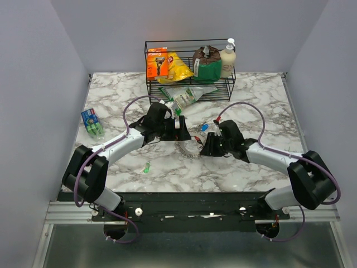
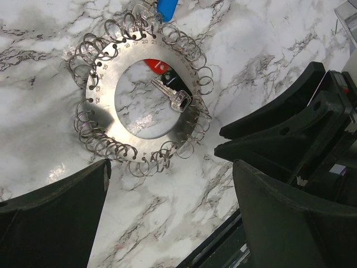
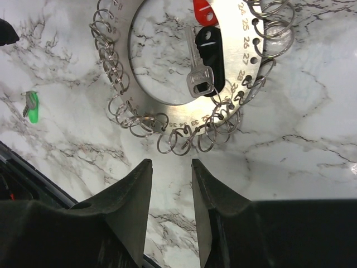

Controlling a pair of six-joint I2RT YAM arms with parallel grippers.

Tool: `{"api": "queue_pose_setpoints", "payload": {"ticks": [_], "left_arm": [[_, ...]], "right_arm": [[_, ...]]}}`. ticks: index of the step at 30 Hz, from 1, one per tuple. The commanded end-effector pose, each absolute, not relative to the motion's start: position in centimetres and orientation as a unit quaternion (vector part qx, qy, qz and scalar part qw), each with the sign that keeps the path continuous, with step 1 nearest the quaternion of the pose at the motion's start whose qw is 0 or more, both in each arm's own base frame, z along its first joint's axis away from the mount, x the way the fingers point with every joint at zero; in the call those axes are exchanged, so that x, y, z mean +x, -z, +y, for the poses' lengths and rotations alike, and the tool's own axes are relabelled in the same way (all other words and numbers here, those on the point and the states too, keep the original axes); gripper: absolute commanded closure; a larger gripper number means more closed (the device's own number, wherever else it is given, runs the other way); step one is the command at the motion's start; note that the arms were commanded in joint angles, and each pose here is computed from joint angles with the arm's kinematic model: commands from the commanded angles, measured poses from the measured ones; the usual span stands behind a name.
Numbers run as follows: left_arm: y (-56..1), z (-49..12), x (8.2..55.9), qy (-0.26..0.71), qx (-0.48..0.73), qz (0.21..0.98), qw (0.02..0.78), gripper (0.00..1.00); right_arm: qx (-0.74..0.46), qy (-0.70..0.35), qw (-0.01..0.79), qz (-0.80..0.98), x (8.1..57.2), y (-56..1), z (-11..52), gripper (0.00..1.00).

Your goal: Put the keys on the keyring

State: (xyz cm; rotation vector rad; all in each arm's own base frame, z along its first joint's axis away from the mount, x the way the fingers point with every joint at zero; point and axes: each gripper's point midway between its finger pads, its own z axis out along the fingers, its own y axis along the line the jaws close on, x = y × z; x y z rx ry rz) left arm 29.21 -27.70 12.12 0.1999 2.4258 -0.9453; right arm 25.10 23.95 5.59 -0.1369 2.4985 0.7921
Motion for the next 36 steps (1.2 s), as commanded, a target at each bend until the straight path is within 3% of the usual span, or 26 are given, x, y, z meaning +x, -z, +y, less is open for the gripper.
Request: {"api": "queue_pose_setpoints", "payload": {"ticks": [1, 16, 25, 31, 36], "left_arm": [[-12.5, -27.5, 29.6, 0.337, 0.078, 0.9, 0.267, 0.01], [-11.1, -25.6, 30.1, 0.279, 0.081, 0.917, 0.275, 0.02], [-11.5, -24.2, 30.4, 0.242, 0.083, 0.923, 0.287, 0.02], [-10.9, -23.9, 30.0, 0.238, 0.078, 0.927, 0.28, 0.02], [-10.6, -23.7, 29.8, 0.234, 0.081, 0.928, 0.279, 0.01]], "right_arm": [[-0.062, -0.302, 0.253, 0.917, 25.1, -6.3, 24.8, 0.57], [-0.053, -0.299, 0.281, 0.91, 26.3, -8.3, 24.8, 0.55], [-0.061, -0.234, 0.352, 0.904, 31.2, -11.5, 23.8, 0.52], [-0.056, -0.186, 0.356, 0.914, 33.5, -11.0, 23.1, 0.43], [-0.04, -0.168, 0.337, 0.926, 34.3, -9.6, 21.3, 0.43]]}}
